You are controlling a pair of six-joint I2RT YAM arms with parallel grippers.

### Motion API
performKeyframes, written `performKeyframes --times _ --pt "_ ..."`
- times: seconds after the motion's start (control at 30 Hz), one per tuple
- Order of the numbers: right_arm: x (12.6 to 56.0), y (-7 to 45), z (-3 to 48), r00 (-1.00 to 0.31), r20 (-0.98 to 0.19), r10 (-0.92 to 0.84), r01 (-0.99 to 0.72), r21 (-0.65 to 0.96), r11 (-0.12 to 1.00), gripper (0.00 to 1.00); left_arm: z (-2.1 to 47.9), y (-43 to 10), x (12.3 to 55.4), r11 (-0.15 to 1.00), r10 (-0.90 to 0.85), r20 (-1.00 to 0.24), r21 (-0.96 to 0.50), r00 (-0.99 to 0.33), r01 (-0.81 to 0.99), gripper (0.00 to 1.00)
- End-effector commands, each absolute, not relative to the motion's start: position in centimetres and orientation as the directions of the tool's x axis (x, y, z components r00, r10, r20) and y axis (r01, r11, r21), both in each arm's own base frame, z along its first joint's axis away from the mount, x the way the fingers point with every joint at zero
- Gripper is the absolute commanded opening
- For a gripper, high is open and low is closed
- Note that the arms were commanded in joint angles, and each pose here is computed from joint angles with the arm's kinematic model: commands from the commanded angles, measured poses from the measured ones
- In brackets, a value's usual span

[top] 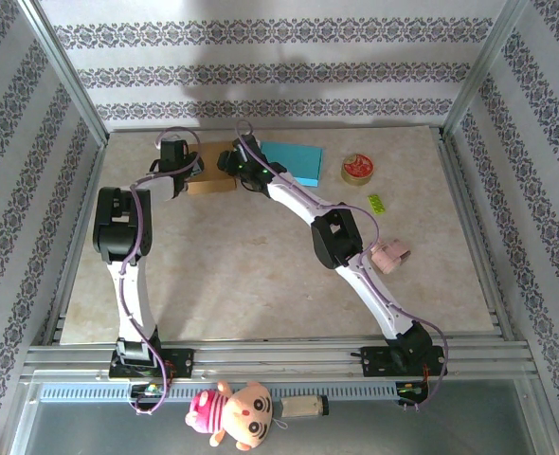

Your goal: Fold the paper box

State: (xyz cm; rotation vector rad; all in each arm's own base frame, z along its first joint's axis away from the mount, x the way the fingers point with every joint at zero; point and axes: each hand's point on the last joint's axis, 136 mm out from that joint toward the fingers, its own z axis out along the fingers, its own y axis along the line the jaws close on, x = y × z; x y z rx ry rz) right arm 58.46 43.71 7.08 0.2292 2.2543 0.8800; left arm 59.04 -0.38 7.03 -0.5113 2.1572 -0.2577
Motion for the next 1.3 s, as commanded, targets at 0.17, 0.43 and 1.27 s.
performKeyframes --times 0.17,0.43,1.27 --pt "56.9 43.3 13.3 -0.748 -0.595 0.293 -0.205 0.627 0.752 0.62 8.7 -2.2 60.7 0.905 -0.406 -0.722 -0.401 -0.561 -0.140 0.61" --pt "57.0 39.6 19.4 -0.714 -0.662 0.226 -0.279 0.566 0.776 0.81 13.0 -0.6 58.7 0.910 -0.414 -0.747 -0.358 -0.520 -0.210 0.69" --pt "40.5 18.5 33.1 -0.315 -0.947 0.066 -0.328 0.174 0.929 0.98 22.1 -6.5 35.6 0.960 -0.239 -0.891 -0.276 -0.387 0.042 1.00"
